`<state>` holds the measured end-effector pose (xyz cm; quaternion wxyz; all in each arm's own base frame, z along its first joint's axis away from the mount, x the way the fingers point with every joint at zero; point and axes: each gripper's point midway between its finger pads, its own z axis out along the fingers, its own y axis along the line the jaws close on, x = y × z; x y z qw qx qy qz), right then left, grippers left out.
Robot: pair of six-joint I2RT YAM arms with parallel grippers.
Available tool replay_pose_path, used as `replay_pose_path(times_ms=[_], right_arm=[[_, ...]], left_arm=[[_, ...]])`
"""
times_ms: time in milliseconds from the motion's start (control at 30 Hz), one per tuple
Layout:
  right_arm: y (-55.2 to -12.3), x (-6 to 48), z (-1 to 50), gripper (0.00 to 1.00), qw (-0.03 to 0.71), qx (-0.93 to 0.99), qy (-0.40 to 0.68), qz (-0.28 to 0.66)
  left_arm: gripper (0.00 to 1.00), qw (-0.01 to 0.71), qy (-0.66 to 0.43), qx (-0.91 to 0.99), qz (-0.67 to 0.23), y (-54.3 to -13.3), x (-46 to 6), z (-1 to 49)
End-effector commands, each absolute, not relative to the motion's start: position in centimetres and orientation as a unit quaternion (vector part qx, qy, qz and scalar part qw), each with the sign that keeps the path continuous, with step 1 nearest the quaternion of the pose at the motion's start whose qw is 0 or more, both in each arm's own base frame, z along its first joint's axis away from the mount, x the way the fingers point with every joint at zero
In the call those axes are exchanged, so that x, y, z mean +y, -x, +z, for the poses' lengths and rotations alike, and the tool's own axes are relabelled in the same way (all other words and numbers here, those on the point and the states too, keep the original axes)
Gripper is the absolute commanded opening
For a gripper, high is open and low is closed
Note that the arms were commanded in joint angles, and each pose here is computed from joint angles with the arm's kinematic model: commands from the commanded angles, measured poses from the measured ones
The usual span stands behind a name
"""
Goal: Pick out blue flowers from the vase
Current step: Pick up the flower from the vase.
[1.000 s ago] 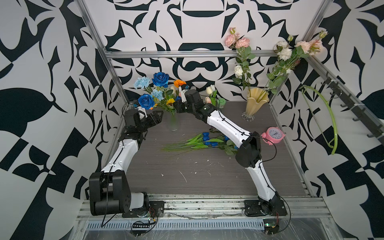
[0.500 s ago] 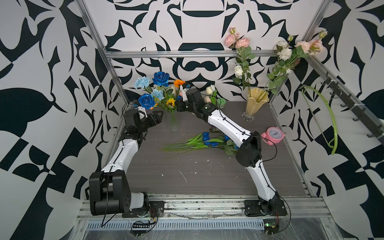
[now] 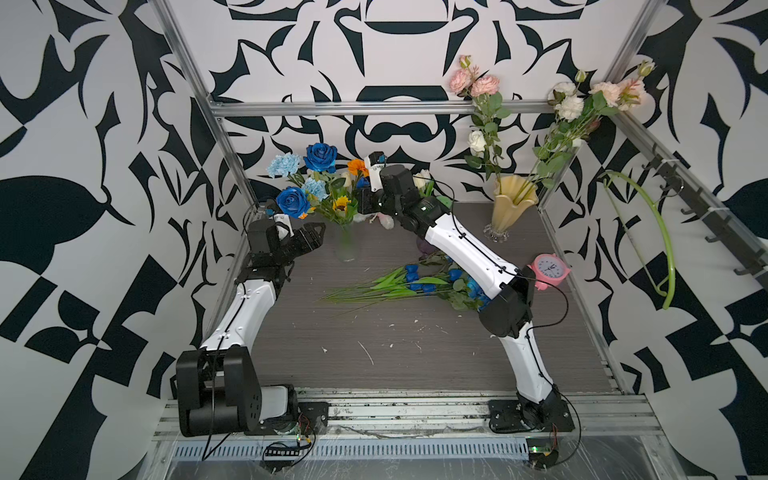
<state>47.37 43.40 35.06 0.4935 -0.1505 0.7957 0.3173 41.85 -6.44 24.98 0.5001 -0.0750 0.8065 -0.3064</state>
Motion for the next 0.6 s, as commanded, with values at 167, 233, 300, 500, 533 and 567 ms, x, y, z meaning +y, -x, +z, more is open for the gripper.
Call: replay_pose_path(times_ms=[167, 233, 300, 500, 533, 567], right_arm=[[-45.9, 42.2, 42.3, 0.01, 0.542, 0.753, 0.164, 0.336], [-45.6, 42.2, 42.7, 0.01, 0.541, 0.752, 0.168, 0.337], [-45.2, 42.0, 43.3, 0.0, 0.543, 0.749, 0.172, 0.339], [-42.9, 40.9, 45.9, 0.0, 0.545, 0.738, 0.183, 0.354], [-42.3, 40.8, 46.1, 0.0, 0.542, 0.737, 0.186, 0.357], [-41.7, 40.4, 46.6, 0.0, 0.541, 0.735, 0.188, 0.362]], left_arm=[[0.78, 0.522, 0.051, 0.807, -0.272, -39.6, -6.6, 27.4], [0.78, 0.523, 0.049, 0.808, -0.267, -39.2, -6.6, 27.6], [0.78, 0.522, 0.047, 0.81, -0.263, -38.8, -6.7, 27.6], [0.78, 0.52, 0.036, 0.814, -0.254, -37.4, -7.2, 27.8], [0.78, 0.521, 0.032, 0.814, -0.256, -37.1, -7.5, 27.9], [0.78, 0.522, 0.028, 0.813, -0.254, -36.7, -7.6, 27.9]])
